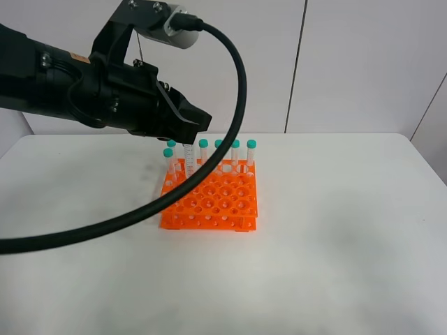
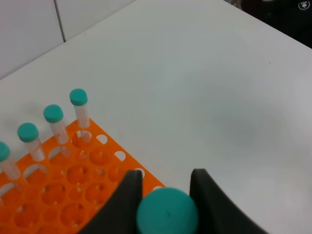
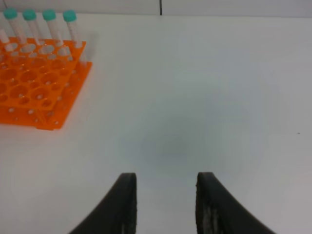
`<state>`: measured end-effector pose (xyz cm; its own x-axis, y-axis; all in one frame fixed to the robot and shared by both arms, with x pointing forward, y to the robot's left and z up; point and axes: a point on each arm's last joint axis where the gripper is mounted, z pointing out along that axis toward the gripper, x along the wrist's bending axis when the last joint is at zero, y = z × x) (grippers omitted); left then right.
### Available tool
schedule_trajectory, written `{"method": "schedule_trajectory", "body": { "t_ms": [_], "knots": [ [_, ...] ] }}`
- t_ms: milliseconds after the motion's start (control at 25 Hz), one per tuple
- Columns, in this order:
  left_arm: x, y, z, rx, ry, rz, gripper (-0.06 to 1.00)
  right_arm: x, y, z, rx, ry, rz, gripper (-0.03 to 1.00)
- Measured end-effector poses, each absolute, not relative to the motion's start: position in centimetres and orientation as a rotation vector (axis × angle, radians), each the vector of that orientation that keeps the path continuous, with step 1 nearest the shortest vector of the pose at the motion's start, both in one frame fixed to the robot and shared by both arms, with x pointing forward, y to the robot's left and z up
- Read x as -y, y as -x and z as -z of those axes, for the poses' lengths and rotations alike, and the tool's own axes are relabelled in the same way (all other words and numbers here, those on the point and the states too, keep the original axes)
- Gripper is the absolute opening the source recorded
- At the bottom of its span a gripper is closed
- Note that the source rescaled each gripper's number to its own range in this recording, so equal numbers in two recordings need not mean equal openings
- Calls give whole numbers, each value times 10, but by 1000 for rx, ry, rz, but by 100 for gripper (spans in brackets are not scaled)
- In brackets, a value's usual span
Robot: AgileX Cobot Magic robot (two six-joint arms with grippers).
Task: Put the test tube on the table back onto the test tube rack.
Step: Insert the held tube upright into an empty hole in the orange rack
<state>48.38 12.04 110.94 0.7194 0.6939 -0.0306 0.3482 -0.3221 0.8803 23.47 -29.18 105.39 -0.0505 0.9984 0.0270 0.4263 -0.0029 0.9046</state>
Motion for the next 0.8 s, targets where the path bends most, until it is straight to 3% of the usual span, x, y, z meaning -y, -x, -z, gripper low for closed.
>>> {"method": "schedule_trajectory", "body": {
  "t_ms": [800],
  "knots": [
    [-121, -484, -1110, -798, -1929, -452, 1, 292, -235, -1054, -1562, -1515, -1024, 41]
  ]
}}
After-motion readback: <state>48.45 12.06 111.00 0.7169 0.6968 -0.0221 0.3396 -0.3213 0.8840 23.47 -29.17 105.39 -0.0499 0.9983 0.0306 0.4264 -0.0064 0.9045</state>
